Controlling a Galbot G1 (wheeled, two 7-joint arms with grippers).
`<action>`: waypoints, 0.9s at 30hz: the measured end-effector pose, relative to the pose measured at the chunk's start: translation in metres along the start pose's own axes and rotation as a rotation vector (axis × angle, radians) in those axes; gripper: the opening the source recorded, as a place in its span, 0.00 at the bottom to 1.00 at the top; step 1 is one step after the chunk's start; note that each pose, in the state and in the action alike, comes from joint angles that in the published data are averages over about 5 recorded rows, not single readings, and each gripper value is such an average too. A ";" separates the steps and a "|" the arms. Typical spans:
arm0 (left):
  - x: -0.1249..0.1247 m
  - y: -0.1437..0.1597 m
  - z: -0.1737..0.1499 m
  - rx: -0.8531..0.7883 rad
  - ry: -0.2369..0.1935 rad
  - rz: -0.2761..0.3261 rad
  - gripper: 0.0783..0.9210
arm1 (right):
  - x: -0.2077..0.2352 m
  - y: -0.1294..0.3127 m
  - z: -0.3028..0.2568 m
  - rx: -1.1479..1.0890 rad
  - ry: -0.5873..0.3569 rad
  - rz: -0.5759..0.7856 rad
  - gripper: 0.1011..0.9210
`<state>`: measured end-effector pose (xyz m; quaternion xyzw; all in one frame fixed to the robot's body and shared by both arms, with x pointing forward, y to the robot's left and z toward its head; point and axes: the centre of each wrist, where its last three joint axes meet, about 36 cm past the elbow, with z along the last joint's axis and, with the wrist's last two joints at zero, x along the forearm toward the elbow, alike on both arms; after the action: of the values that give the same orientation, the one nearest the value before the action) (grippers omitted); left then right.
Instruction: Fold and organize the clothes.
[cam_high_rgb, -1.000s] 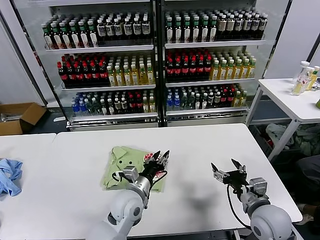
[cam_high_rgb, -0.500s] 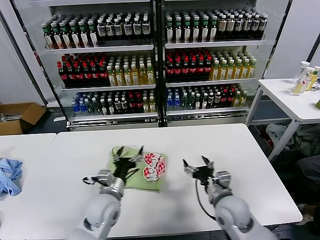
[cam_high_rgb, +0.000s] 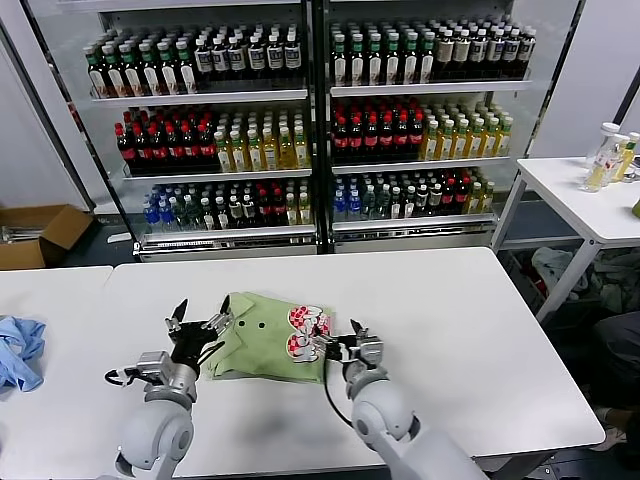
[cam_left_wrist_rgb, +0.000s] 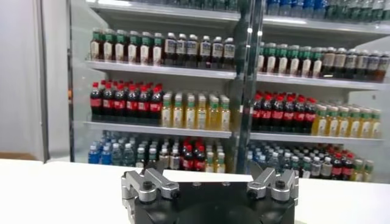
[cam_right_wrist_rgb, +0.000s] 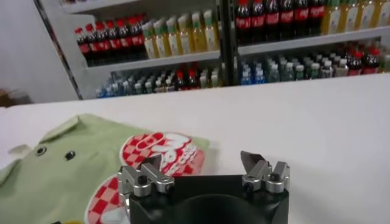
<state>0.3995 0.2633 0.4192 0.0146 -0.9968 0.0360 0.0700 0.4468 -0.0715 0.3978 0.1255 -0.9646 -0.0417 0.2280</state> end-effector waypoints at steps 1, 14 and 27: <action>0.001 0.002 0.000 -0.002 0.000 -0.004 0.88 | -0.002 0.003 0.001 -0.002 0.007 0.004 0.84; 0.009 0.013 0.000 -0.003 0.010 -0.024 0.88 | -0.016 0.020 0.004 -0.031 0.052 0.011 0.39; 0.019 0.013 0.001 0.006 0.030 -0.014 0.88 | -0.021 -0.018 -0.013 0.033 0.005 0.014 0.01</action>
<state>0.3805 0.2757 0.4203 0.0215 -0.9954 0.0386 0.0853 0.4748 -0.0838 0.3975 0.1226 -0.9655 -0.0237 0.2285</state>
